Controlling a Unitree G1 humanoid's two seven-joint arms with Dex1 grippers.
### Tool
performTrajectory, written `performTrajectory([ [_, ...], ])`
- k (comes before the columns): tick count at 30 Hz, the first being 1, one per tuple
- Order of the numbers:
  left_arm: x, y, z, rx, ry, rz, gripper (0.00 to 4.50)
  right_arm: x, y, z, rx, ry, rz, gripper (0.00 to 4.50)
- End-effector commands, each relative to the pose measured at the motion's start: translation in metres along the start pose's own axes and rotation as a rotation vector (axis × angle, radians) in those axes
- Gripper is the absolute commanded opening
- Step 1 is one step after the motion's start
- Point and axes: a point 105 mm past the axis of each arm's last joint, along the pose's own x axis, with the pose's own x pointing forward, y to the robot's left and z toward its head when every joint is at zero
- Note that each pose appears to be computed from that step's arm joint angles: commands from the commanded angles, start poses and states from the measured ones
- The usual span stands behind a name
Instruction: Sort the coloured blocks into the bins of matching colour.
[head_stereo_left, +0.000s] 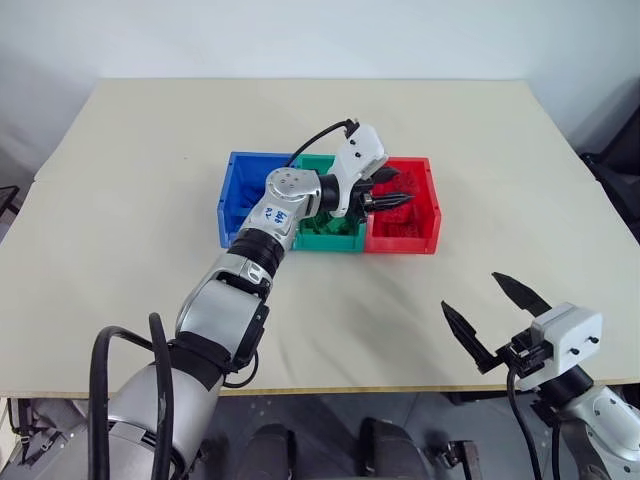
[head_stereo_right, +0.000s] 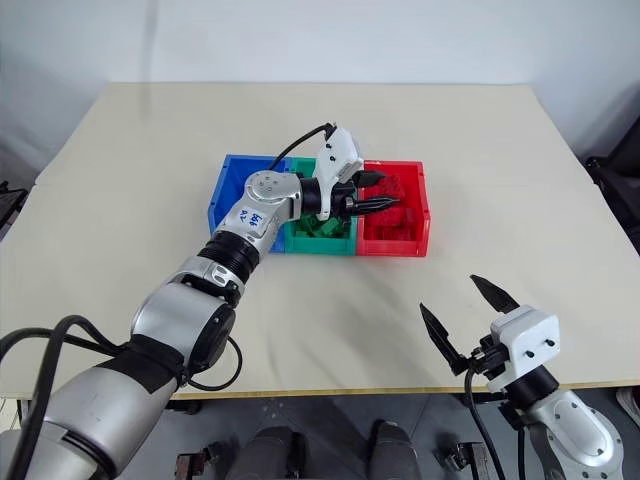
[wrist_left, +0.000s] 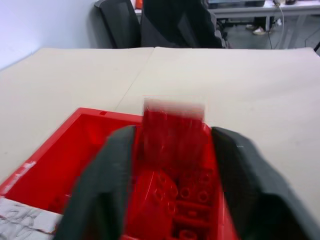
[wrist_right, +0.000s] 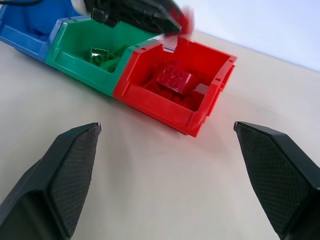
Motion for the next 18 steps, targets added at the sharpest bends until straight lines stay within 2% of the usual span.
performTrajectory([
  [1,0.002,0.0,0.016,0.07,-0.033,-0.02,3.78,-0.001,0.005,0.016,-0.031,-0.058,-0.001,4.5],
  [3,-0.006,0.004,0.017,0.102,-0.05,-0.011,4.41,0.001,0.009,0.016,-0.03,-0.061,0.025,4.5],
  [4,-0.01,0.005,0.019,0.107,-0.07,-0.016,4.46,0.002,0.01,0.017,-0.031,-0.063,0.038,4.5],
  [7,-0.034,0.008,0.024,0.158,-0.134,-0.039,4.46,0.008,0.012,0.019,-0.043,-0.071,0.083,4.5],
  [10,-0.062,0.007,0.012,0.223,-0.122,-0.056,4.46,0.014,0.011,0.02,-0.052,-0.07,0.132,4.5],
  [13,-0.123,0.007,-0.017,0.22,-0.053,-0.043,4.46,0.027,0.011,0.016,-0.07,-0.053,0.252,4.5],
  [18,-0.187,-0.005,-0.028,0.194,0.002,0.045,4.46,0.037,0.002,0.008,-0.066,-0.028,0.345,4.5],
])
